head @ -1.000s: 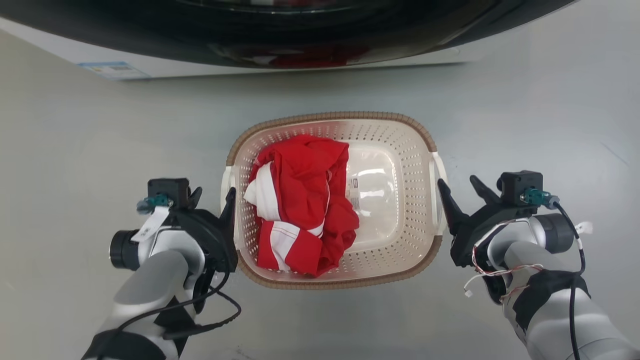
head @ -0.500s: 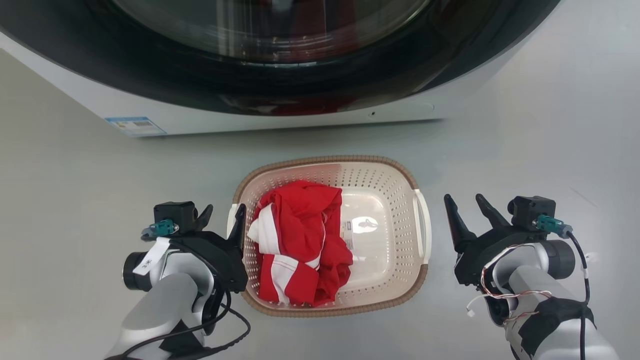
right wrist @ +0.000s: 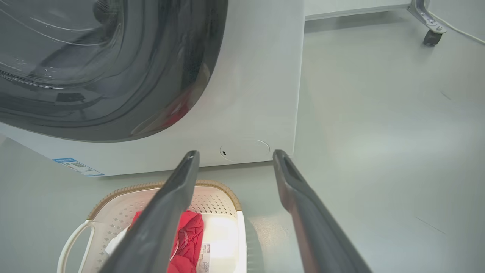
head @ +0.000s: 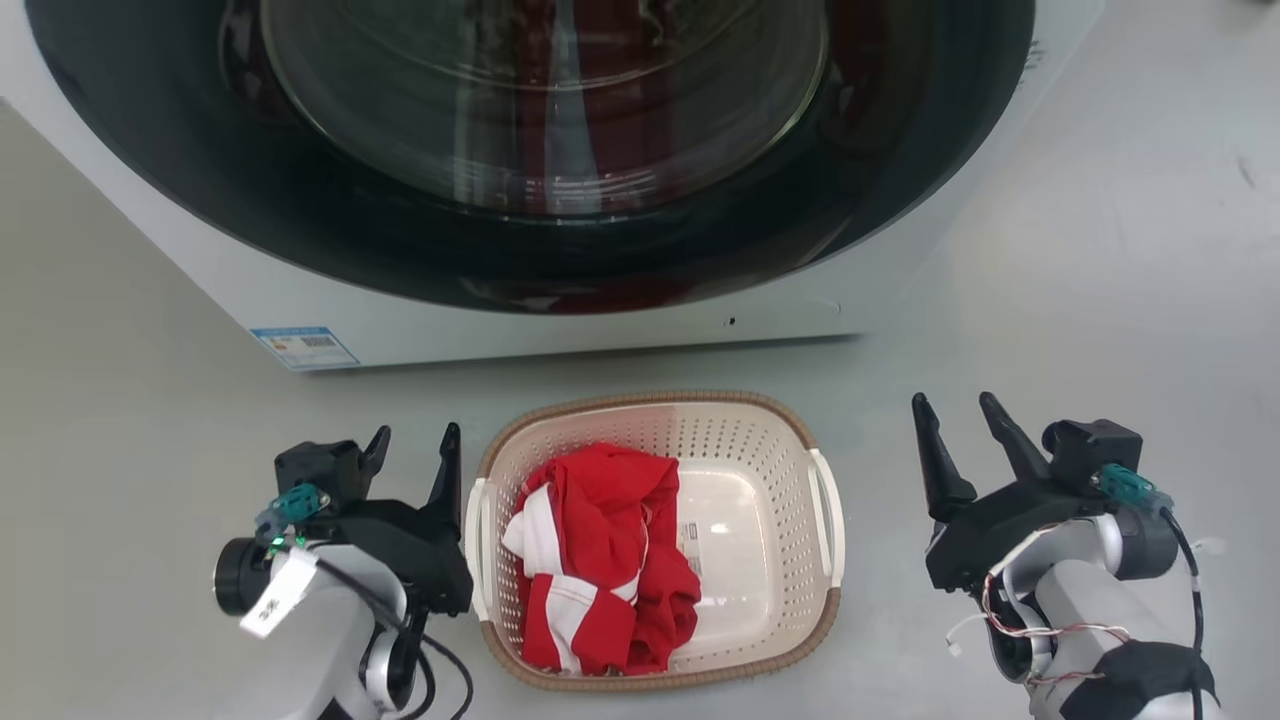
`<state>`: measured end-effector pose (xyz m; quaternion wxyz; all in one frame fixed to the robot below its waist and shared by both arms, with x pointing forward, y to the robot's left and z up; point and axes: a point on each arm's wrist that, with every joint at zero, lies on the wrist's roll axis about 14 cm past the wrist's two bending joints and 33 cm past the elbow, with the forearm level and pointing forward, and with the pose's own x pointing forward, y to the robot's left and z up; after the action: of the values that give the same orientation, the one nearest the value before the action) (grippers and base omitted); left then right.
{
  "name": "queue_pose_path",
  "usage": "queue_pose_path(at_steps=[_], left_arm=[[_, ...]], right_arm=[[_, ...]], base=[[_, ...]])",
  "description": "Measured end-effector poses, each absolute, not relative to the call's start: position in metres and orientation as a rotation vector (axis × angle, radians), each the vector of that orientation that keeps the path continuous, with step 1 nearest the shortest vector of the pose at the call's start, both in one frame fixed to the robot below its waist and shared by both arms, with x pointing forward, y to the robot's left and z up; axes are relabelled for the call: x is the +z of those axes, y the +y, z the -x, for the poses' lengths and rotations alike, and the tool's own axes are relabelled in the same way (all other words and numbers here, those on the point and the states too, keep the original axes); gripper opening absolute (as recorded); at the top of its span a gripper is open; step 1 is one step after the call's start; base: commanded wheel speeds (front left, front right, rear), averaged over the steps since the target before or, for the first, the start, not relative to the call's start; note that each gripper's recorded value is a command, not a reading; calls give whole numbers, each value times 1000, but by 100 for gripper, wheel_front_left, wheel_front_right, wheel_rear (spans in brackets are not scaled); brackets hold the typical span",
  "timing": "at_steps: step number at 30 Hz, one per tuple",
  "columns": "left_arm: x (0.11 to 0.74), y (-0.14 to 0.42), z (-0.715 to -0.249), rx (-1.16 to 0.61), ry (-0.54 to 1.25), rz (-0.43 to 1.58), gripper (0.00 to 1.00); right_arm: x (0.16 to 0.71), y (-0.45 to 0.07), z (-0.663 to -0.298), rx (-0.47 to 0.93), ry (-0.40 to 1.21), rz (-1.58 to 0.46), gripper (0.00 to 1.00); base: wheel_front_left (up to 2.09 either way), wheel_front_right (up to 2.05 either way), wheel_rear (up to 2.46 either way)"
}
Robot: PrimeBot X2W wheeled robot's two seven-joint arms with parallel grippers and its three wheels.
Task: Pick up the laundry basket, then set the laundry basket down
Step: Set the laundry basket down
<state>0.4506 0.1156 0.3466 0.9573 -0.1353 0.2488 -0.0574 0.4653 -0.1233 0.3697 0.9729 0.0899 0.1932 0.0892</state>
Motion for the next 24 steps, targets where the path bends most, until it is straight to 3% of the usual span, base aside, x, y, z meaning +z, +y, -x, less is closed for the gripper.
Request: queue_pose_path(at_steps=[24], left_arm=[[493, 112, -406, -227, 32, 206, 100]], right_arm=[[485, -136, -418, 175, 34, -99, 100]], base=[[0, 0, 0]])
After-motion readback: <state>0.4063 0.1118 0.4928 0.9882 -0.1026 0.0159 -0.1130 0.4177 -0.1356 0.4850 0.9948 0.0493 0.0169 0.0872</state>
